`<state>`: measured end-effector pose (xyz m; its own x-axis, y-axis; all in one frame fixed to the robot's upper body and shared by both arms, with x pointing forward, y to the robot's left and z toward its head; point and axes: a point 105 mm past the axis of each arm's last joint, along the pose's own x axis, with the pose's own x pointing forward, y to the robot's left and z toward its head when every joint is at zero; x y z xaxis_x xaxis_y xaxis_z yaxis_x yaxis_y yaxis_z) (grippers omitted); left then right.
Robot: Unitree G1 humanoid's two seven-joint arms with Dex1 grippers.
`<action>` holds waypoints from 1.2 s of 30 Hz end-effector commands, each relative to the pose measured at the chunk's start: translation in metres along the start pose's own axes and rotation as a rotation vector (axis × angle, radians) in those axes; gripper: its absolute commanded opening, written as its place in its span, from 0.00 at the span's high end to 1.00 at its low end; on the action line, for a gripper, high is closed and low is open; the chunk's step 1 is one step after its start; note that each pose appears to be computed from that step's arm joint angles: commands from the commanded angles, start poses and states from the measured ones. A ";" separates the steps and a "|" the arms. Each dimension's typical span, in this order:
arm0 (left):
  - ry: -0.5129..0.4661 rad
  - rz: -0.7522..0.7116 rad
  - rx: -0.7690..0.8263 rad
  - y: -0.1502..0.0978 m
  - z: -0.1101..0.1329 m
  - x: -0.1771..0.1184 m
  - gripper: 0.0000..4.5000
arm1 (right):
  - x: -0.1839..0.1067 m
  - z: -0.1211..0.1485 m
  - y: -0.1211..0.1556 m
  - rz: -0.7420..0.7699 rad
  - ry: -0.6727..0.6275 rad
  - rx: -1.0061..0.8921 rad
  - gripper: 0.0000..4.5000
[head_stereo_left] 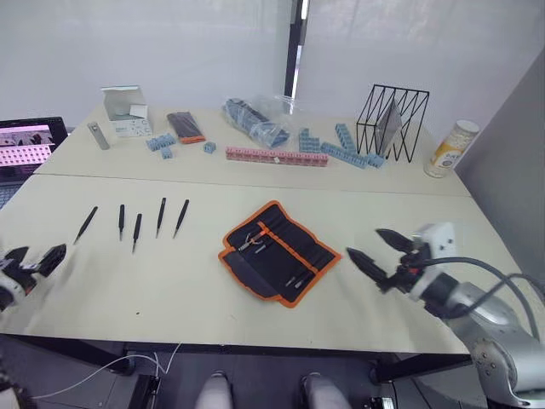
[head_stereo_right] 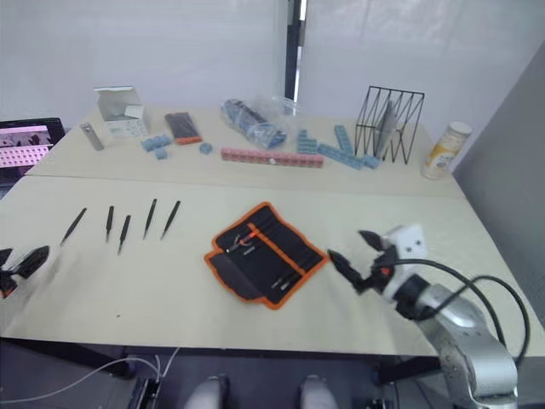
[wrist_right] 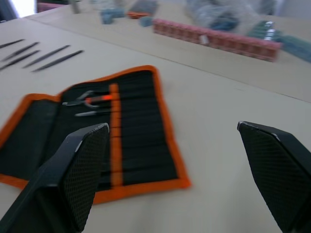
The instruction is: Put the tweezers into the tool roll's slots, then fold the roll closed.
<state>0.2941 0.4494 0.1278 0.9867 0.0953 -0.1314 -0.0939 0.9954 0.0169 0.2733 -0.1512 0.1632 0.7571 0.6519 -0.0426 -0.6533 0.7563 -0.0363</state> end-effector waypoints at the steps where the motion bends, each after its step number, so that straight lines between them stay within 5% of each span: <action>1: 0.011 0.019 0.060 -0.003 0.010 0.015 0.01 | 0.011 0.012 0.025 0.139 0.012 -0.028 0.00; 20: 0.153 -0.005 0.078 -0.035 -0.007 0.053 0.01 | 0.031 0.052 0.070 0.390 -0.041 -0.117 0.00; 33: 0.206 0.011 0.079 -0.044 -0.020 0.059 0.93 | 0.029 0.047 0.075 0.438 0.010 -0.150 0.00; 36: 0.190 0.032 0.080 -0.039 -0.016 0.058 0.99 | 0.029 0.046 0.077 0.447 0.015 -0.167 0.00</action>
<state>0.3561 0.4138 0.1099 0.9512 0.1212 -0.2837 -0.0955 0.9901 0.1028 0.2506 -0.0746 0.1963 0.4179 0.9006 -0.1196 -0.9062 0.4039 -0.1252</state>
